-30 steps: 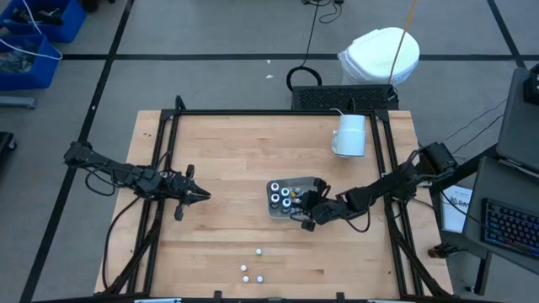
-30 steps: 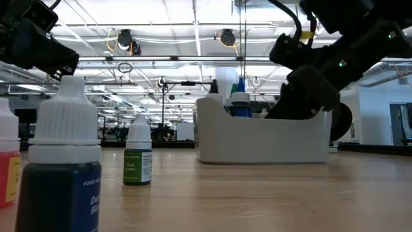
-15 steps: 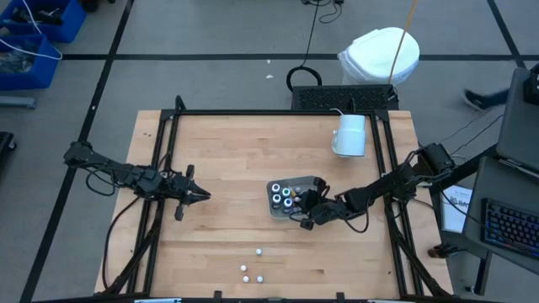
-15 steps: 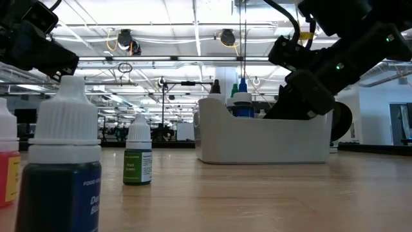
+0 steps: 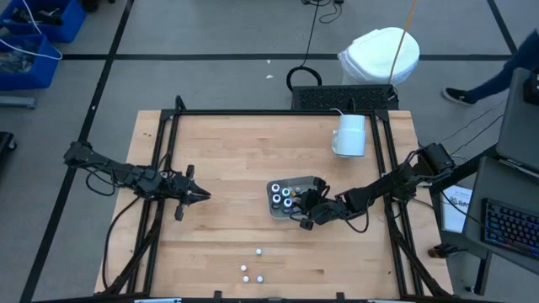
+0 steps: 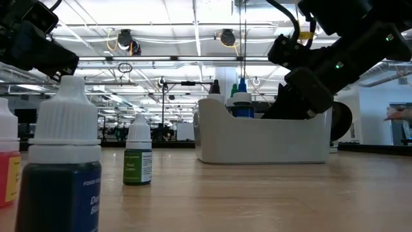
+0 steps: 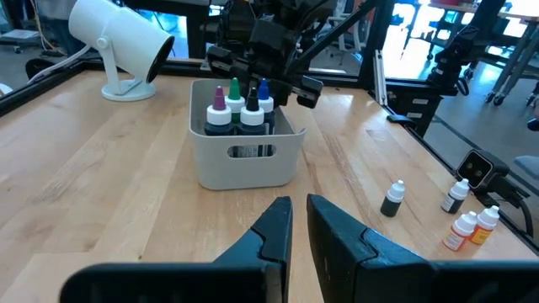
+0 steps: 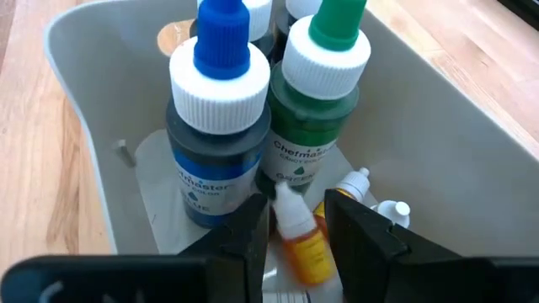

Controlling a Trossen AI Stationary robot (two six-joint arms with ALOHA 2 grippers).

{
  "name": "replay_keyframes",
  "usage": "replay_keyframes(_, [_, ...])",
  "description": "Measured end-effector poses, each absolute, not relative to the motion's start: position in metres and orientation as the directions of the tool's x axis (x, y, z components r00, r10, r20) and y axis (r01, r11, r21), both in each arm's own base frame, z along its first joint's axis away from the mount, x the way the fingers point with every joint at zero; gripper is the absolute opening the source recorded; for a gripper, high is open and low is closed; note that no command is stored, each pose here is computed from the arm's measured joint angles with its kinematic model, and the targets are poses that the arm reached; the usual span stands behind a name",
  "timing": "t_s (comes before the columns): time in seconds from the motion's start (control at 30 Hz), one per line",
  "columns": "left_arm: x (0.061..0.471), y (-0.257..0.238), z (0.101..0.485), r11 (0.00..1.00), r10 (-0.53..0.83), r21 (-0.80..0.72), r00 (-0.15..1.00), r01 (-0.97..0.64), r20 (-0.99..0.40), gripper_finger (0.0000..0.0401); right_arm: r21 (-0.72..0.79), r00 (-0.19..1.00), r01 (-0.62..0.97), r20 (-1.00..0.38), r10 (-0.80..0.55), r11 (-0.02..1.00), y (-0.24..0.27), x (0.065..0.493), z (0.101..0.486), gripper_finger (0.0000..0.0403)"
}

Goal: Pick & Place food coloring
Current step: Put the small green food coloring into the gray bin

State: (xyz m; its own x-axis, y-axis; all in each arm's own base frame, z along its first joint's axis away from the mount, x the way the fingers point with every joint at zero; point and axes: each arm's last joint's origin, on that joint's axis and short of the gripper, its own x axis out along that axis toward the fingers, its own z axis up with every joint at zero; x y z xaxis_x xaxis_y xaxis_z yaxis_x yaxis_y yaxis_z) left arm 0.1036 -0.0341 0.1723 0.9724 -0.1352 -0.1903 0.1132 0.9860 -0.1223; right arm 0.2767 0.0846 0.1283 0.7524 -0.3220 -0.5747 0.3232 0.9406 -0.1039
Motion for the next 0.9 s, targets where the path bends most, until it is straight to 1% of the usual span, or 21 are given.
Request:
replay_keyframes(0.17, [0.103, -0.034, 0.172, 0.986, -0.135, -0.125, 0.971, 0.112, -0.195, 0.0047, -0.09, 0.776, 0.307, -0.554, -0.304, 0.948, 0.083, 0.272, 0.146, 0.0108])
replay_keyframes(0.37, [0.103, -0.034, 0.17, 0.985, -0.134, -0.134, 0.969, 0.107, -0.21, 0.0047, 0.006, 0.839, 0.248, -0.502, -0.212, 0.969, 0.08, 0.25, 0.196, 0.0101])
replay_keyframes(0.47, [0.103, -0.034, 0.17, 0.985, -0.133, -0.137, 0.968, 0.105, -0.214, 0.0047, 0.008, 0.886, 0.185, -0.434, -0.163, 0.983, 0.083, 0.233, 0.222, 0.0091])
replay_keyframes(0.53, [0.103, -0.034, 0.17, 0.983, -0.133, -0.156, 0.968, 0.101, -0.214, 0.0047, -0.001, 0.929, 0.118, -0.354, -0.111, 0.993, 0.088, 0.221, 0.238, 0.0083])
replay_keyframes(0.6, [0.103, -0.034, 0.17, 0.979, -0.134, -0.177, 0.967, 0.096, -0.216, 0.0047, -0.011, 0.959, 0.062, -0.277, -0.063, 0.998, 0.091, 0.208, 0.245, 0.0073])
replay_keyframes(0.7, [0.103, -0.034, 0.17, 0.976, -0.134, -0.197, 0.967, 0.091, -0.216, 0.0047, 0.021, 0.981, -0.003, -0.194, 0.007, 1.0, 0.092, 0.189, 0.24, 0.0048])
replay_keyframes(0.8, [0.103, -0.034, 0.171, 0.977, -0.134, -0.19, 0.969, 0.094, -0.208, 0.0047, 0.032, 0.986, -0.041, -0.161, 0.045, 0.999, 0.091, 0.175, 0.221, 0.0013])
replay_keyframes(0.9, [0.104, -0.034, 0.172, 0.979, -0.135, -0.177, 0.972, 0.101, -0.191, 0.0047, 0.047, 0.991, -0.059, -0.114, 0.064, 0.997, 0.088, 0.166, 0.198, 0.0006])
